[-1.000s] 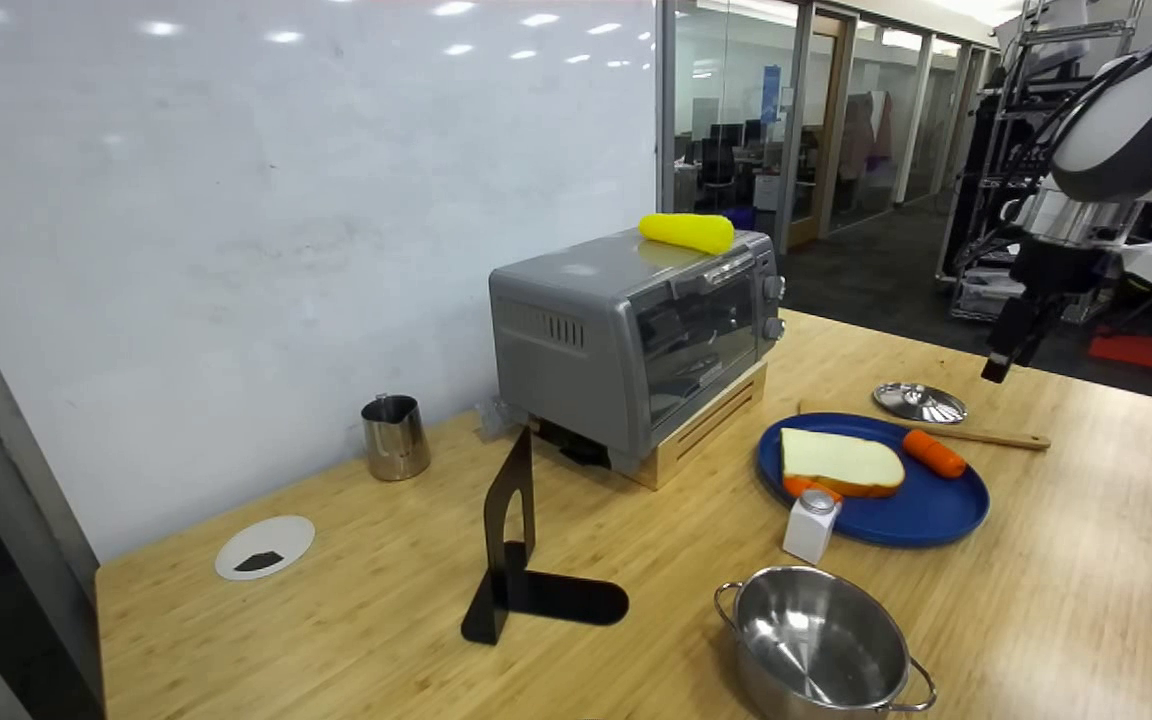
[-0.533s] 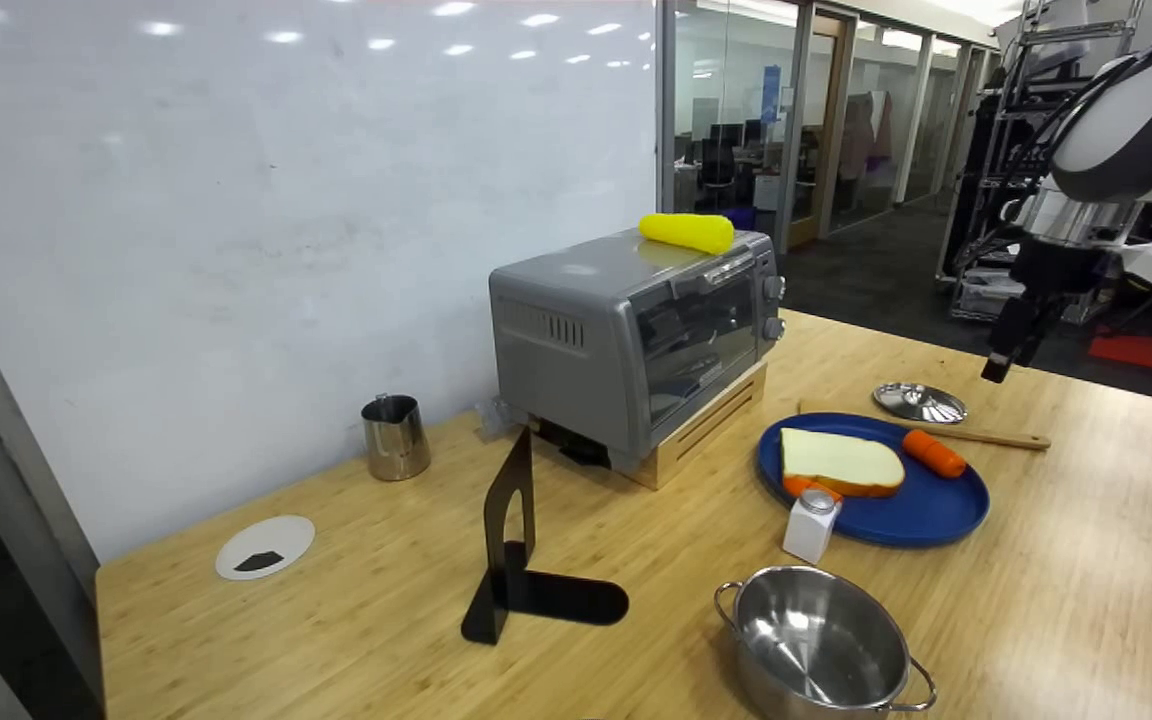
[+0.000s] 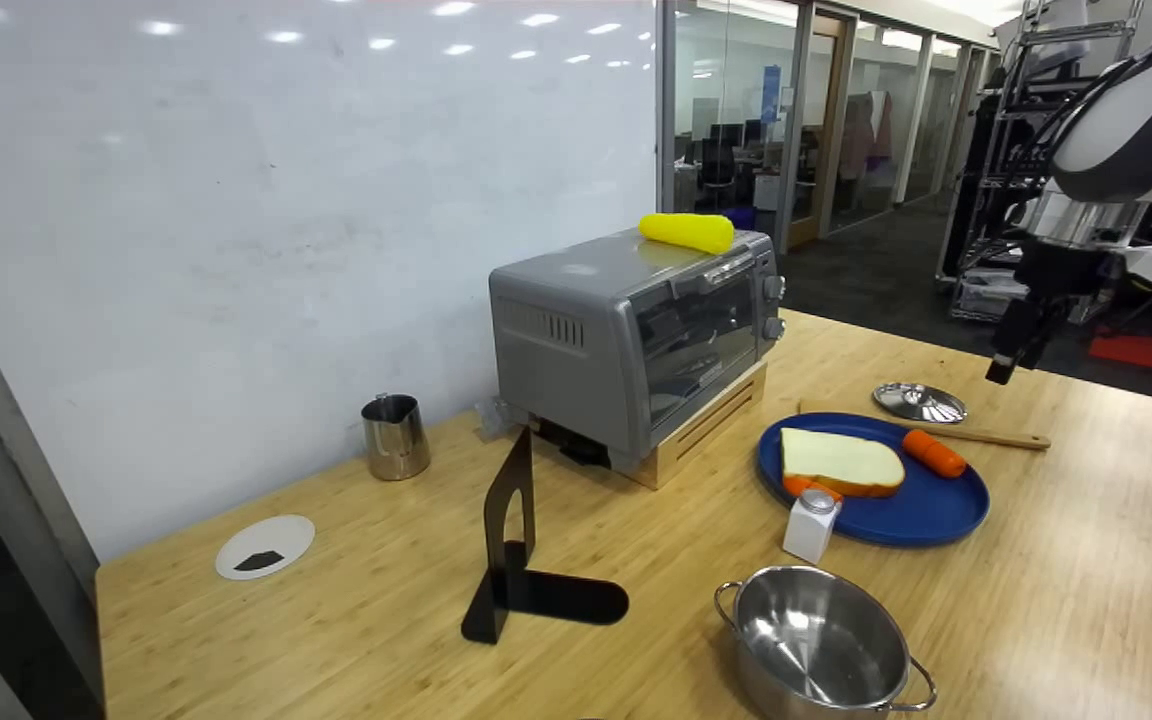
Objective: Pick up the lid from the pot and put it on the table, then pick up the orange object from the pot and put it on the table, then pick up the lid and put it back on the pot
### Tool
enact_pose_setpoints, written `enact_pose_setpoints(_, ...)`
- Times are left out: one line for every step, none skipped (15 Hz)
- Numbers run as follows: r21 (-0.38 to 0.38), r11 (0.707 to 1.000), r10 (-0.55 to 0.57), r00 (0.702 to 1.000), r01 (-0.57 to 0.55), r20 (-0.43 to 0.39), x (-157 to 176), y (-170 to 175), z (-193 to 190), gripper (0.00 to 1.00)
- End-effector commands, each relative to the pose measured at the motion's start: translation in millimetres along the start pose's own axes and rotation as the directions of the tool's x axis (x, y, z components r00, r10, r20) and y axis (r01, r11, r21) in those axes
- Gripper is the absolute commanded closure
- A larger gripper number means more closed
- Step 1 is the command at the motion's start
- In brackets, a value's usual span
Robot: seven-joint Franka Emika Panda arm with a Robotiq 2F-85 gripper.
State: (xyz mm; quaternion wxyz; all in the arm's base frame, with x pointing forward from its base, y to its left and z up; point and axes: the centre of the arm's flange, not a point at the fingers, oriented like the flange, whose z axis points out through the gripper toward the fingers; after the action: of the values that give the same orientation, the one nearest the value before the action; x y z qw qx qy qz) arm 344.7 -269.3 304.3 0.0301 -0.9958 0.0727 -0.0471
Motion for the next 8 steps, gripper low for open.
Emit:
enact_pose_setpoints(0.01,1.0,0.03,0.999,-0.03,0.023,10.4,28.4,7.6,0.0)
enact_pose_setpoints(0.008,0.999,0.043,0.999,-0.043,0.026,13.8,33.2,8.7,0.0)
enact_pose_setpoints(0.006,0.999,0.05,0.998,-0.05,0.027,16.5,36.7,9.5,0.0)
enact_pose_setpoints(0.0,0.998,0.059,0.998,-0.059,0.032,20.8,39.6,10.5,0.0)
enact_pose_setpoints(-0.005,0.998,0.06,0.998,-0.06,0.037,25.5,42.2,11.4,0.0)
enact_pose_setpoints(-0.013,0.998,0.06,0.997,-0.06,0.045,31.9,43.9,13.6,0.0)
enact_pose_setpoints(-0.022,0.998,0.059,0.997,-0.058,0.052,37.7,46.0,15.7,0.0)
enact_pose_setpoints(-0.031,0.998,0.058,0.997,-0.056,0.059,45.6,47.3,17.5,0.0)
